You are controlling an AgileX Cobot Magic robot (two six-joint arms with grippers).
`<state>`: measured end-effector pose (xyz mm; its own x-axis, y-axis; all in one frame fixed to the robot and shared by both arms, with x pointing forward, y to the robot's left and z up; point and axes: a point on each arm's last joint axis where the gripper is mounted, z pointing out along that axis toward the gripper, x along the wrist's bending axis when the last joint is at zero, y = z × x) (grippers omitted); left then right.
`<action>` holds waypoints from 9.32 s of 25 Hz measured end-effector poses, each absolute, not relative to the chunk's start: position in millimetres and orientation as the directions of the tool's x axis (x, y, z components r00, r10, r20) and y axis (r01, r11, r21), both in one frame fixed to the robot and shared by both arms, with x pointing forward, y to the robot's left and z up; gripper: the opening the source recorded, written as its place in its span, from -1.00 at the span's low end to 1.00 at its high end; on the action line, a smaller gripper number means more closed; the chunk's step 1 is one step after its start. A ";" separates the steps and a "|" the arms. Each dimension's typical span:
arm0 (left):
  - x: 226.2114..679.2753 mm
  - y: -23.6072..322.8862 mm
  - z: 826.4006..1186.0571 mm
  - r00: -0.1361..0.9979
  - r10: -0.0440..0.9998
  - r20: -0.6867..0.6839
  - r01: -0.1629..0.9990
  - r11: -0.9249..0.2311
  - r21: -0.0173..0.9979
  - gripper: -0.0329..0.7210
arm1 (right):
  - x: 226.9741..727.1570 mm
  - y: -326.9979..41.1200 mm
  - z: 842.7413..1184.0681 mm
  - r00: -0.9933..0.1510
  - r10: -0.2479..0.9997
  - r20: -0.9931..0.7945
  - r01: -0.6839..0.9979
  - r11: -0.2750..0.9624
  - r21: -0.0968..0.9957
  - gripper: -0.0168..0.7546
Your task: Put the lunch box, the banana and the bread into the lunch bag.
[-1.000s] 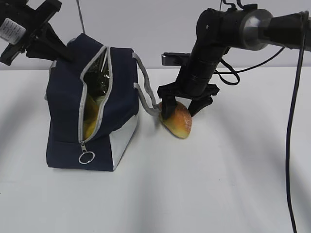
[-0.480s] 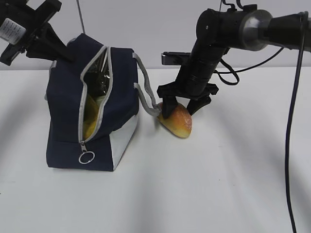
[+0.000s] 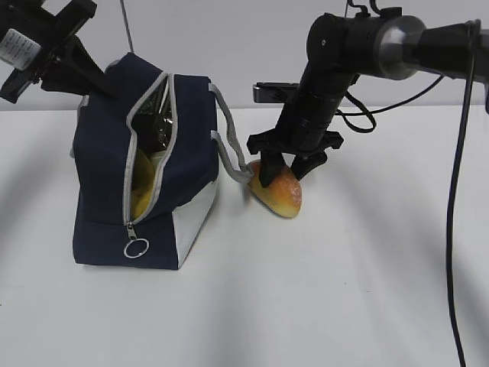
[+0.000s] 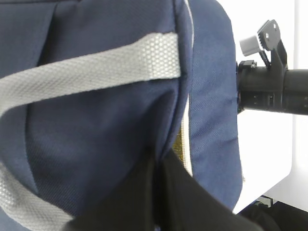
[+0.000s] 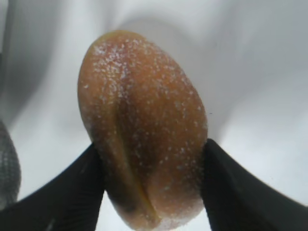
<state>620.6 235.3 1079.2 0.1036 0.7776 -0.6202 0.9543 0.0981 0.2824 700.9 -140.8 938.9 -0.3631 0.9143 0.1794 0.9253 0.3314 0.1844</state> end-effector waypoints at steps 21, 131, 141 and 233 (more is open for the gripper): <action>620.6 233.9 1080.3 0.101 0.765 -0.636 0.954 0.106 0.279 -0.92 | 660.9 -158.2 1111.9 -0.404 0.913 0.057 0.821 0.334 0.464 0.12; 624.3 176.8 1084.0 0.197 0.666 -0.719 0.929 0.109 0.355 -0.92 | 643.3 -104.3 1109.8 -0.461 0.888 -0.003 0.797 0.415 0.440 -0.99; 637.7 173.4 1057.3 0.141 0.657 -0.740 0.947 0.129 0.295 -0.91 | 649.4 -102.5 1096.1 -0.447 0.894 -0.009 0.812 0.410 0.414 -0.98; 511.4 191.7 1174.0 0.413 0.829 -0.378 0.848 -0.198 0.492 0.04 | 445.9 -118.8 973.4 -0.685 0.721 -0.107 0.370 0.470 0.801 0.14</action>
<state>511.4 191.7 1174.0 0.4131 0.8287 -0.3776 0.8476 -0.1983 0.4922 445.9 -118.8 973.4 -0.6848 0.7209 -0.1066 0.3704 0.4703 0.8010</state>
